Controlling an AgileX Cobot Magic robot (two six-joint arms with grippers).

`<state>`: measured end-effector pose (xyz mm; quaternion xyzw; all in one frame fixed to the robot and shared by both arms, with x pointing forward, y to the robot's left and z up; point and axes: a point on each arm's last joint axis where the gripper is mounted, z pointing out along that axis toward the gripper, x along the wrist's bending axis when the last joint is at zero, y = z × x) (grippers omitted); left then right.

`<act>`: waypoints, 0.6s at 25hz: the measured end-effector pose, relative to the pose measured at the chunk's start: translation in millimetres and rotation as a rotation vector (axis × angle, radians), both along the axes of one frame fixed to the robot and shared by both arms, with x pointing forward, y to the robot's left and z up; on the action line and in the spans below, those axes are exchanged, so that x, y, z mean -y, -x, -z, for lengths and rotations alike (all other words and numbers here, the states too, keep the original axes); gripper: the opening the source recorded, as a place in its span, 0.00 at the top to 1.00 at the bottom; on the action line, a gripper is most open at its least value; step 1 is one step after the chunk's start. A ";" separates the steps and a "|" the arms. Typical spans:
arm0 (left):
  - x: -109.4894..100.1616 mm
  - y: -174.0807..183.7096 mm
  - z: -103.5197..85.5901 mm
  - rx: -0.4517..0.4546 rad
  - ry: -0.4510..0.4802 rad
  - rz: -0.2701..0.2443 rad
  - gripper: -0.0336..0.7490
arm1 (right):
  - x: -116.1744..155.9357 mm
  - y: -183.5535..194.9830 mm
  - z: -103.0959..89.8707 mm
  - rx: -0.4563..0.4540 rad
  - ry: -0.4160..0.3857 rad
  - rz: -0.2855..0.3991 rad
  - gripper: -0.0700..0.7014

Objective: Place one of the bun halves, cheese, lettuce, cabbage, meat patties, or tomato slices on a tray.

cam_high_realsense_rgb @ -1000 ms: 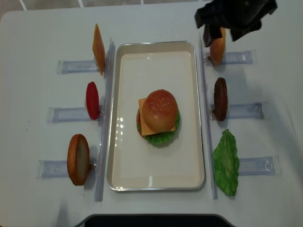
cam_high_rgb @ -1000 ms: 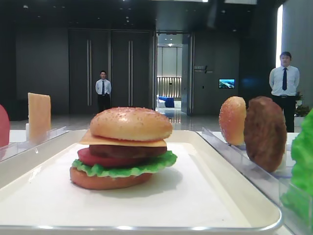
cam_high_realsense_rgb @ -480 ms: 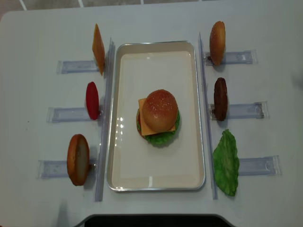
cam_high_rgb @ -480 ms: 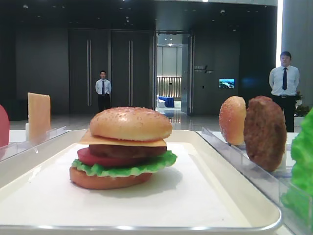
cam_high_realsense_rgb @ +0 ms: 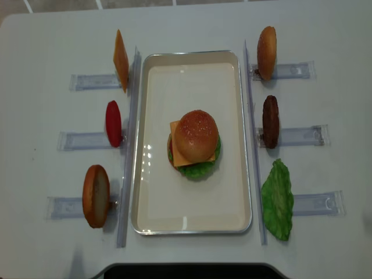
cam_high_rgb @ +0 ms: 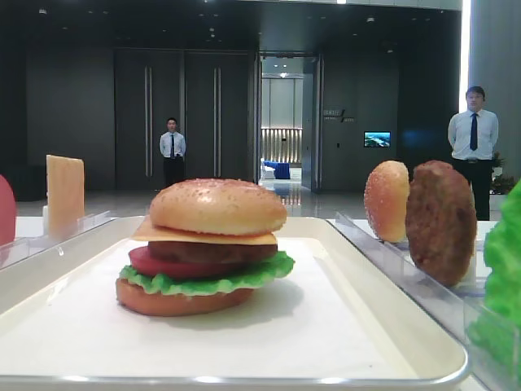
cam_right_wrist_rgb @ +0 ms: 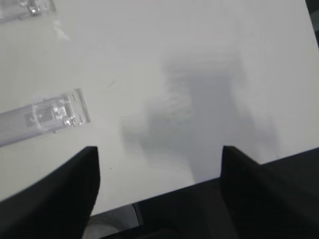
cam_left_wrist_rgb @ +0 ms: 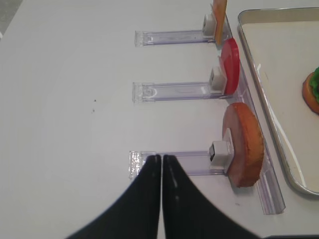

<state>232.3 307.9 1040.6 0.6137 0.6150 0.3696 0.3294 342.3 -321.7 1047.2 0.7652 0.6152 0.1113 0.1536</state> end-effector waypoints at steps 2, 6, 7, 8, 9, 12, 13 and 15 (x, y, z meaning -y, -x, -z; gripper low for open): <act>0.0 0.0 0.0 0.000 0.000 0.000 0.96 | -3.9 16.7 8.3 0.047 0.006 -0.006 0.28; 0.0 0.0 0.0 0.000 0.000 0.000 0.96 | -10.5 39.0 10.4 0.153 0.024 -0.049 0.28; 0.0 0.0 0.0 0.000 0.000 0.000 0.96 | -11.8 43.9 8.4 0.187 0.034 -0.063 0.28; 0.0 0.0 0.0 0.000 0.000 0.000 0.96 | -13.1 49.2 6.2 0.224 0.046 -0.074 0.28; 0.0 0.0 0.0 0.000 0.000 0.000 0.96 | -14.2 54.3 4.3 0.259 0.056 -0.083 0.28; 0.0 0.0 0.0 0.000 0.000 0.000 0.96 | -18.0 74.6 -1.2 0.394 0.092 -0.094 0.28; 0.0 0.0 0.0 0.000 0.000 0.000 0.96 | -19.4 82.5 -2.3 0.445 0.104 -0.095 0.28; 0.0 0.0 0.0 0.000 0.000 0.000 0.96 | -22.1 97.9 -3.4 0.544 0.128 -0.096 0.28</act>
